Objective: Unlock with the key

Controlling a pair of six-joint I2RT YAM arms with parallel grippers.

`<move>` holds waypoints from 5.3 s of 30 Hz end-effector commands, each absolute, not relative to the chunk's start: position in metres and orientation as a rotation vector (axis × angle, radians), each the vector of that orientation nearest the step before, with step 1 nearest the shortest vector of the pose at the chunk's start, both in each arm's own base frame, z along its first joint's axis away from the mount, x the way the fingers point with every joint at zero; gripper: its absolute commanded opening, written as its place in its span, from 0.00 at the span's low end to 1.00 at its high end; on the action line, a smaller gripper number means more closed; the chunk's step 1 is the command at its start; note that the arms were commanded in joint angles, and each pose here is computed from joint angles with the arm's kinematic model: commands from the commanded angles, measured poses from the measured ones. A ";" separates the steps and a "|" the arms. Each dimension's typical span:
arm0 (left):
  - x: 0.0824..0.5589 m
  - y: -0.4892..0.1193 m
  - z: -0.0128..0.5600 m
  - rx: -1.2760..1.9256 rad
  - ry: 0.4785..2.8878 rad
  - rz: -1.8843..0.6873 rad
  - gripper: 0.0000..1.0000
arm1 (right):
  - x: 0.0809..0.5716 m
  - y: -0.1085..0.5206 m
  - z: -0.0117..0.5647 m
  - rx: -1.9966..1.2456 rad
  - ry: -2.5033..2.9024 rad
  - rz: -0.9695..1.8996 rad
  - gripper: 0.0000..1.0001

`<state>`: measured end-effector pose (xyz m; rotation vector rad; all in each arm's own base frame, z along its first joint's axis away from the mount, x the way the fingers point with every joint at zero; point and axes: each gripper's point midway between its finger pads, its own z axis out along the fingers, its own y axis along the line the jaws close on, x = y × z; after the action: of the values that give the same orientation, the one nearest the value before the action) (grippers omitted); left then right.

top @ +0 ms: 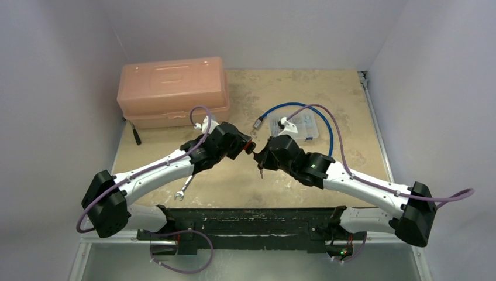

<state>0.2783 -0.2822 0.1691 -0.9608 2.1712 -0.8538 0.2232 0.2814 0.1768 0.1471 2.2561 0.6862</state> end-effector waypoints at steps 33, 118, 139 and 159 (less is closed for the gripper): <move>0.249 -0.325 0.197 -1.024 2.106 -1.063 0.00 | 0.259 0.263 0.155 0.460 2.226 0.808 0.00; 0.295 -0.315 0.242 -0.980 1.935 -1.373 0.00 | 0.236 0.248 0.245 0.049 2.103 0.972 0.00; 0.297 -0.322 0.238 -0.955 1.951 -1.383 0.00 | 0.240 0.254 0.239 0.044 2.123 0.958 0.00; 0.299 -0.322 0.241 -0.904 1.954 -1.341 0.00 | 0.247 0.255 0.212 0.109 2.234 0.875 0.00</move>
<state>0.2964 -0.3075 0.1975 -0.9772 2.0388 -1.1999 0.2367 0.2526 0.2004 0.0794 2.2512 0.8967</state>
